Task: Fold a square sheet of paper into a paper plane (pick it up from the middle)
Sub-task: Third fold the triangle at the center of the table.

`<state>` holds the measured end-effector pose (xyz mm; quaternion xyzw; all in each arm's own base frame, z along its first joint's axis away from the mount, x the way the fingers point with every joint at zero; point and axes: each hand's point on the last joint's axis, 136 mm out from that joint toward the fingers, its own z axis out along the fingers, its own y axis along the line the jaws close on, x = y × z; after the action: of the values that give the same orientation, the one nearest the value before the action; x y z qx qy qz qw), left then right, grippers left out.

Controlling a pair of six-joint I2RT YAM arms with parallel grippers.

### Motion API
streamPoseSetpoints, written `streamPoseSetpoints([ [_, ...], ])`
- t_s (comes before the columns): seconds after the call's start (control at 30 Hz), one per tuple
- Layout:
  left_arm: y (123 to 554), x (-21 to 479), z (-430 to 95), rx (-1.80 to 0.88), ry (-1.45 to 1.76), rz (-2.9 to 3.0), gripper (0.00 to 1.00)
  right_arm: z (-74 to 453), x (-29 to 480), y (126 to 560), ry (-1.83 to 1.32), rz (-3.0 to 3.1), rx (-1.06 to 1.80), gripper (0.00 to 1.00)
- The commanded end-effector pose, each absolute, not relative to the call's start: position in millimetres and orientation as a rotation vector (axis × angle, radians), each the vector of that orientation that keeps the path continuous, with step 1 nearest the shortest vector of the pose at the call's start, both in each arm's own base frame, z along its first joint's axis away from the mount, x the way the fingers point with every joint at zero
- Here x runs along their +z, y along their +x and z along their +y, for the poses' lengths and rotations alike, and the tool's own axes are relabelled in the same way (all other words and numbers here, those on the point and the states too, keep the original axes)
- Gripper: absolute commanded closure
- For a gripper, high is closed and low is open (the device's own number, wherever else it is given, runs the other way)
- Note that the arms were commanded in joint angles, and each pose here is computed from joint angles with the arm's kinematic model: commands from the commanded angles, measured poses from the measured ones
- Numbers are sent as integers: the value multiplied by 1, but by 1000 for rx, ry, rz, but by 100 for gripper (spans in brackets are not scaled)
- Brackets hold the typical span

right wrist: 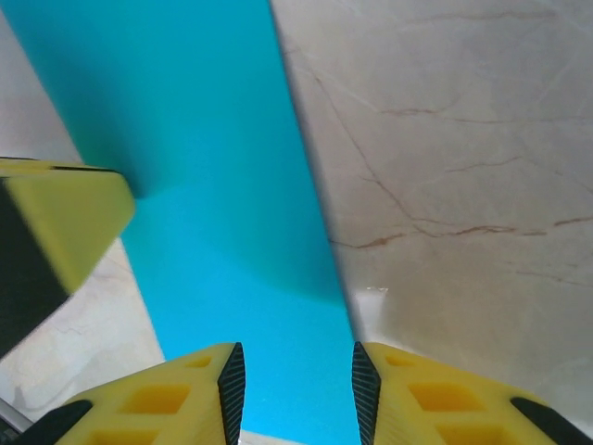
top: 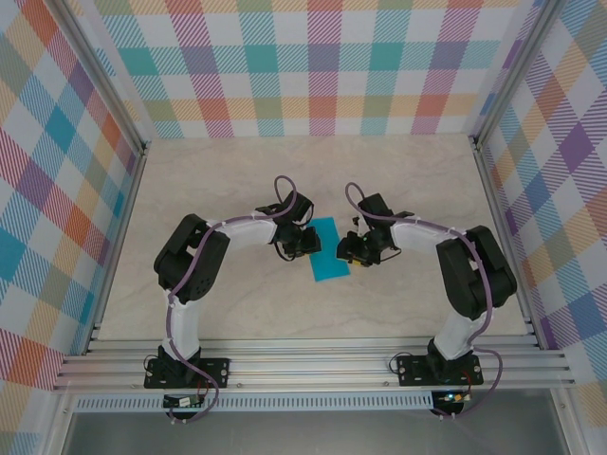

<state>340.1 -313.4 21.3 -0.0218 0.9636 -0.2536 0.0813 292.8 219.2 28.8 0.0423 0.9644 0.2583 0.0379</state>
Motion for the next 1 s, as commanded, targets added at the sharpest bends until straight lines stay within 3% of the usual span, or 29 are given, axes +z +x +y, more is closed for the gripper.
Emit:
streamPoseSetpoints([
  [0.0,325,5,-302,-682,-57,2942,82,222,19,285,95,3005,815,62],
  [0.63,322,9,-303,-685,58,2946,82,232,42,303,194,2890,1065,63],
  [0.97,321,14,-312,-743,165,2929,82,231,29,314,198,2920,1153,75],
])
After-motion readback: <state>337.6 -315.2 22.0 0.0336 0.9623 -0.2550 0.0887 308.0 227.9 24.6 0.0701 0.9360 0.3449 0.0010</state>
